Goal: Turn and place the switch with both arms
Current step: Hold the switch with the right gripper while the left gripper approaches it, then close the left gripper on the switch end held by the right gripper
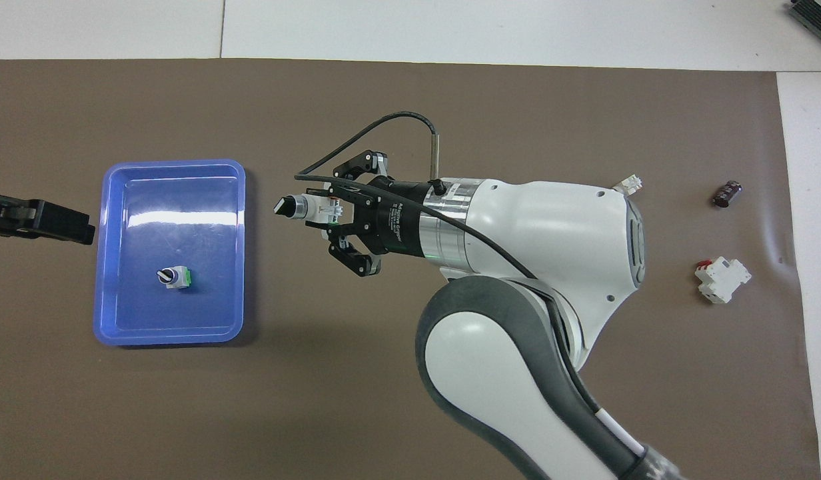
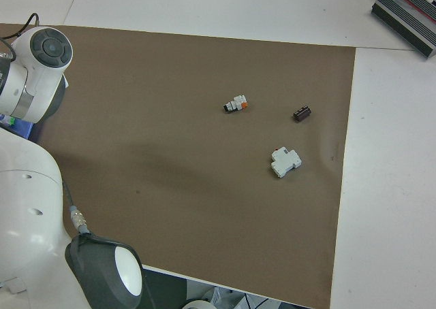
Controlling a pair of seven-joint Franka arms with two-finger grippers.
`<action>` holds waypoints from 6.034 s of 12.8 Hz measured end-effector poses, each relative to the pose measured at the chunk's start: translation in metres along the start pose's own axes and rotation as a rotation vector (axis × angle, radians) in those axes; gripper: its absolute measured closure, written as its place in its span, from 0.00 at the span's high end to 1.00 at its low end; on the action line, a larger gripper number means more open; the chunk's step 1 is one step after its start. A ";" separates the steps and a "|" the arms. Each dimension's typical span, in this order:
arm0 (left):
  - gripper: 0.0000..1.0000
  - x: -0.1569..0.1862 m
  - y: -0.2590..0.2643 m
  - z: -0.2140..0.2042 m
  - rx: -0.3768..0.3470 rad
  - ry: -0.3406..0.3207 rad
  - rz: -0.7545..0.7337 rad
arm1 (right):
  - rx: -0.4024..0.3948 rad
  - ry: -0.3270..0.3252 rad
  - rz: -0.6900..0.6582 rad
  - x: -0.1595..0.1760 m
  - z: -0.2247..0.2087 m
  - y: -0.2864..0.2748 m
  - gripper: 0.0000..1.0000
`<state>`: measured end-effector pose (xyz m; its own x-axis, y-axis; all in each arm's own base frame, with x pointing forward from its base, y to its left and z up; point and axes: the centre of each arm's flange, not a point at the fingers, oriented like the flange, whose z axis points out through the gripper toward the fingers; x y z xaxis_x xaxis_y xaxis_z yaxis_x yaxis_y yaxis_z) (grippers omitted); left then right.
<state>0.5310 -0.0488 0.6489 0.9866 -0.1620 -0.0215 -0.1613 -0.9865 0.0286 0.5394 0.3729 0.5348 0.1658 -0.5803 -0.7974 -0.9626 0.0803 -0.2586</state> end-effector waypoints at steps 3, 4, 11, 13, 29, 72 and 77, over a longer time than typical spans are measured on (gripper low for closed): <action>1.00 0.003 0.013 -0.003 -0.157 0.031 -0.037 | 0.000 0.000 0.000 0.000 0.000 0.000 0.35; 1.00 0.004 0.017 -0.005 -0.208 0.036 -0.074 | 0.000 0.000 0.000 0.000 0.000 0.000 0.35; 1.00 0.015 0.066 -0.020 -0.501 0.054 -0.301 | -0.001 0.000 0.000 0.000 0.000 0.000 0.35; 1.00 0.020 0.091 -0.024 -0.544 0.076 -0.354 | -0.001 0.000 0.000 0.000 0.000 0.000 0.35; 0.55 0.019 0.144 0.016 -0.638 -0.060 -1.055 | 0.006 0.003 0.004 0.003 -0.002 -0.003 0.35; 0.10 0.012 0.149 0.028 -0.761 0.022 -0.799 | 0.019 0.000 0.004 0.002 -0.004 -0.007 0.35; 0.10 0.012 0.149 0.027 -0.746 0.107 -0.591 | 0.019 -0.001 0.004 0.002 -0.004 -0.008 0.35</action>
<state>0.5186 -0.1983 0.6258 0.9062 0.3970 -0.1457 0.3850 -0.6322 0.6723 0.5464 0.3680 0.5372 0.1624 -0.5789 -0.7991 -0.9590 0.0980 -0.2659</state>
